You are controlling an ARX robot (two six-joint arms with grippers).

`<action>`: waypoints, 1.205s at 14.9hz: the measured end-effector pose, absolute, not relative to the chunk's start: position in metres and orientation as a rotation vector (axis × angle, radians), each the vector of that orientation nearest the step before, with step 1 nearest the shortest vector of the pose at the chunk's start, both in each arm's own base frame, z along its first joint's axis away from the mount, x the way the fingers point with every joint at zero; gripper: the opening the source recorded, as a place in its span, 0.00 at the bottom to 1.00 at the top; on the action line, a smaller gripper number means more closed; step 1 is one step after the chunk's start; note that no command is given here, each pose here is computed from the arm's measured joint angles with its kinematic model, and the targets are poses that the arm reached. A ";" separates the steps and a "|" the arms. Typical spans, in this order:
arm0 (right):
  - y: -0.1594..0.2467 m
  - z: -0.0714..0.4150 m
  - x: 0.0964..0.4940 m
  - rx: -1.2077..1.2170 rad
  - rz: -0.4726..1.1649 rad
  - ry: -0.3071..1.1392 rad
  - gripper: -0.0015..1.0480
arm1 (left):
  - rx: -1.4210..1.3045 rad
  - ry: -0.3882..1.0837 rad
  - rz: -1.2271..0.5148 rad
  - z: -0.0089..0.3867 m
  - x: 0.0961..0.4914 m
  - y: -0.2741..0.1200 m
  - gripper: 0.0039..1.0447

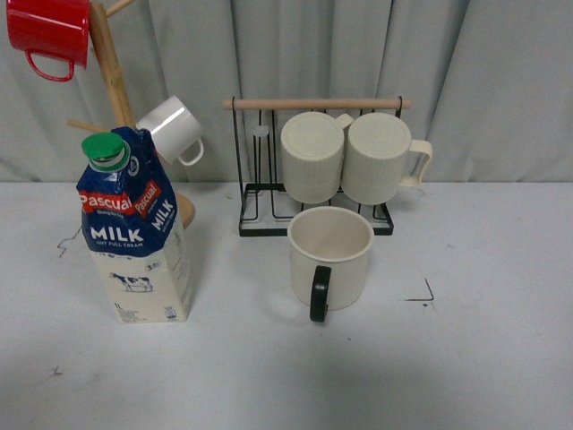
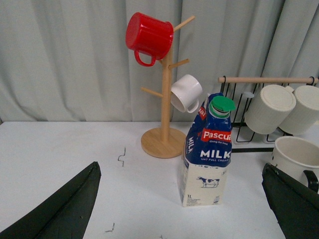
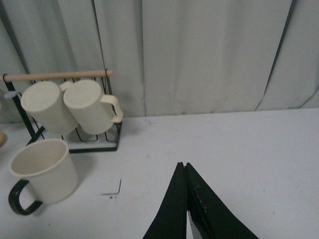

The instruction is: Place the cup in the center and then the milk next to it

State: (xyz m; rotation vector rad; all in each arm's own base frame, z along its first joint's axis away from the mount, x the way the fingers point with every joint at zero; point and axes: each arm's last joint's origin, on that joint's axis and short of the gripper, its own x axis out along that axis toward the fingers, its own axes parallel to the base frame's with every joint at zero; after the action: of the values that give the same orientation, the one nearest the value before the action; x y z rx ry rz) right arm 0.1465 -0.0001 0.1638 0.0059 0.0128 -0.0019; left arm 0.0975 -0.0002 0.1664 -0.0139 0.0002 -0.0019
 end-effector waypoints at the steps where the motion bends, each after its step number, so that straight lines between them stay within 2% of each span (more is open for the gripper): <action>1: 0.000 0.161 0.142 0.006 -0.002 0.033 0.02 | -0.014 0.001 -0.002 0.166 0.098 0.000 0.94; 3: 0.000 0.168 0.135 0.006 -0.002 -0.009 0.02 | -0.014 0.001 -0.002 0.166 0.098 0.000 0.94; 18: 0.000 0.170 0.108 0.006 -0.002 -0.014 0.02 | -0.014 0.001 -0.002 0.166 0.098 0.000 0.94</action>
State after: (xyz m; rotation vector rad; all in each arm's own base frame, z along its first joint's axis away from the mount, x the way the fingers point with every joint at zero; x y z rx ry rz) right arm 0.1078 -0.0001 0.1701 0.0055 -0.0143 -0.0019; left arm 0.0975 -0.0002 0.1664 -0.0139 0.0006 -0.0015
